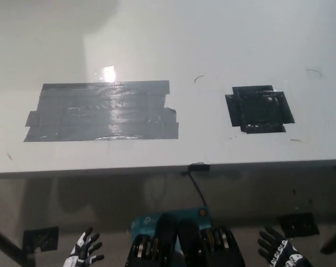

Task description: A stapler is kept on the black spot marked on the desk infront of the robot. The robot picks up the stapler using its right hand and passes it to a person

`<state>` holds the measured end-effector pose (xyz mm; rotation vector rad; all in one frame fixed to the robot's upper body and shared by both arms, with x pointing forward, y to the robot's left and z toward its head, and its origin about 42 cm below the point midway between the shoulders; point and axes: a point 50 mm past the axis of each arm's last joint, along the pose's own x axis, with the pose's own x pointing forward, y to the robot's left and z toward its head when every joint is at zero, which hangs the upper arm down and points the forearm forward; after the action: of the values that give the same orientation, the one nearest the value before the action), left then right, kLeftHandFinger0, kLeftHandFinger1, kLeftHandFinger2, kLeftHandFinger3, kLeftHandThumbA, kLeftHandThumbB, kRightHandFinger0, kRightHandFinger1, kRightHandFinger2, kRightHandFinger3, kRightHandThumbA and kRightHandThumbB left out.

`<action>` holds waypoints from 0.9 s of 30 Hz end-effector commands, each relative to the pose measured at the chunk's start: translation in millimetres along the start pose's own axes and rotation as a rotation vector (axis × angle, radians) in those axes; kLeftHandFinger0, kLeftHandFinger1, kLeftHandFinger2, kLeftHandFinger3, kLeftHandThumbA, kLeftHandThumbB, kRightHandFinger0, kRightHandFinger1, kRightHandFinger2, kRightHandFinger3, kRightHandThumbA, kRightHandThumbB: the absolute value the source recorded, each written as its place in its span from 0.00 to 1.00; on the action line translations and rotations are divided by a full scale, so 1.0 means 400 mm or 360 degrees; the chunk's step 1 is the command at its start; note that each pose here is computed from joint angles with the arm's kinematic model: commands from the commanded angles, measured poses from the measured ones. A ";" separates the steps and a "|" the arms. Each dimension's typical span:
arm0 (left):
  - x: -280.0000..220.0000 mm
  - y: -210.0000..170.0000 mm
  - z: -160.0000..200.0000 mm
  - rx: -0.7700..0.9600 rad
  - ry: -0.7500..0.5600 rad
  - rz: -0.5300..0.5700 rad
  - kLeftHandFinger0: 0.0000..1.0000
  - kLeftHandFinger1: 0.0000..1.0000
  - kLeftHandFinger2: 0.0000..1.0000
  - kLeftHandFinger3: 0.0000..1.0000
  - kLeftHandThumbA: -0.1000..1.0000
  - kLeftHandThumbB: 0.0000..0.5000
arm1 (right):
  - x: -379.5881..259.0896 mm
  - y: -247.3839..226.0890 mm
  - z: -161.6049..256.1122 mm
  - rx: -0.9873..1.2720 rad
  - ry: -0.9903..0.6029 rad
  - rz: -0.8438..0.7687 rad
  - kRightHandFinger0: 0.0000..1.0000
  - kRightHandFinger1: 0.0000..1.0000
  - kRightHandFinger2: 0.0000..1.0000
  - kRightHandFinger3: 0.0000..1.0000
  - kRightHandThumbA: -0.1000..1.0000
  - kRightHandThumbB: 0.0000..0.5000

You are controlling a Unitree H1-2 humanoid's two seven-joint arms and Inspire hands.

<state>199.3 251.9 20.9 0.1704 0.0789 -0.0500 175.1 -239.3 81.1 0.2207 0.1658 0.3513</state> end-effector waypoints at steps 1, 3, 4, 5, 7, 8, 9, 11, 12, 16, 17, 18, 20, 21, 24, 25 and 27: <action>-0.004 0.005 0.019 0.0019 -0.0077 -0.0026 0.81 0.91 0.95 1.00 1.00 1.00 | 0.015 -0.010 0.020 -0.0083 -0.0191 0.0026 1.00 1.00 1.00 1.00 1.00 0.67; -0.005 0.002 0.017 0.0018 -0.0077 -0.0027 0.80 0.90 0.95 1.00 1.00 1.00 | 0.016 -0.016 0.015 -0.0108 -0.0187 0.0024 1.00 1.00 1.00 1.00 1.00 0.69; -0.005 0.001 0.016 0.0025 -0.0079 -0.0027 0.80 0.90 0.95 1.00 1.00 1.00 | 0.017 -0.017 0.013 -0.0122 -0.0179 0.0028 1.00 1.00 1.00 1.00 1.00 0.70; -0.005 0.001 0.016 0.0027 -0.0080 -0.0027 0.80 0.90 0.95 1.00 1.00 1.00 | 0.017 -0.017 0.012 -0.0125 -0.0177 0.0029 1.00 1.00 1.00 1.00 1.00 0.70; -0.008 0.002 0.016 0.0037 -0.0074 -0.0028 0.80 0.91 0.95 1.00 1.00 1.00 | 0.016 -0.015 0.008 -0.0121 -0.0174 0.0034 1.00 1.00 1.00 1.00 1.00 0.69; -0.009 0.002 0.016 0.0047 -0.0071 -0.0030 0.79 0.91 0.95 1.00 1.00 1.00 | 0.015 -0.015 0.006 -0.0120 -0.0170 0.0034 1.00 1.00 1.00 1.00 1.00 0.69; -0.010 0.003 0.016 0.0051 -0.0073 -0.0034 0.79 0.91 0.95 1.00 1.00 1.00 | 0.015 -0.014 0.004 -0.0126 -0.0163 0.0037 1.00 1.00 1.00 1.00 1.00 0.68; -0.009 0.004 0.016 0.0052 -0.0070 -0.0033 0.79 0.91 0.95 1.00 1.00 1.00 | 0.016 -0.013 0.004 -0.0135 -0.0158 0.0042 1.00 1.00 1.00 1.00 1.00 0.68; -0.008 0.004 0.017 0.0051 -0.0068 -0.0032 0.80 0.91 0.95 1.00 1.00 1.00 | 0.016 -0.013 0.004 -0.0136 -0.0157 0.0043 1.00 1.00 1.00 1.00 1.00 0.68; -0.005 0.006 0.021 0.0059 -0.0077 -0.0034 0.78 0.90 0.94 1.00 1.00 1.00 | 0.021 -0.014 0.004 -0.0151 -0.0154 0.0052 1.00 1.00 1.00 1.00 1.00 0.65; -0.004 0.006 0.021 0.0055 -0.0075 -0.0032 0.77 0.90 0.94 1.00 1.00 1.00 | 0.022 -0.014 0.005 -0.0157 -0.0151 0.0057 1.00 1.00 1.00 1.00 1.00 0.67; -0.004 0.007 0.021 0.0054 -0.0073 -0.0031 0.77 0.90 0.94 1.00 1.00 1.00 | 0.022 -0.014 0.005 -0.0159 -0.0150 0.0059 1.00 1.00 1.00 1.00 1.00 0.67; -0.003 0.007 0.019 0.0054 -0.0078 -0.0028 0.75 0.89 0.94 1.00 1.00 1.00 | 0.024 -0.014 0.005 -0.0178 -0.0143 0.0064 1.00 1.00 1.00 1.00 1.00 0.69; -0.003 0.007 0.018 0.0055 -0.0078 -0.0027 0.75 0.89 0.94 1.00 1.00 1.00 | 0.025 -0.014 0.006 -0.0183 -0.0140 0.0065 1.00 1.00 1.00 1.00 1.00 0.69; -0.001 0.007 0.021 0.0056 -0.0084 -0.0028 0.74 0.89 0.94 1.00 1.00 1.00 | 0.029 -0.015 0.008 -0.0185 -0.0134 0.0066 1.00 1.00 1.00 1.00 1.00 0.72; -0.001 0.008 0.022 0.0055 -0.0090 -0.0029 0.74 0.89 0.94 1.00 1.00 1.00 | 0.030 -0.015 0.007 -0.0185 -0.0136 0.0068 1.00 1.00 1.00 1.00 1.00 0.71; 0.001 0.009 0.023 0.0052 -0.0093 -0.0027 0.74 0.90 0.94 1.00 1.00 1.00 | 0.032 -0.016 0.007 -0.0189 -0.0143 0.0072 1.00 1.00 1.00 1.00 1.00 0.68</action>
<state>197.9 249.6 21.0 0.1848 0.0788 -0.0658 185.2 -240.4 74.7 0.1503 0.1058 0.3625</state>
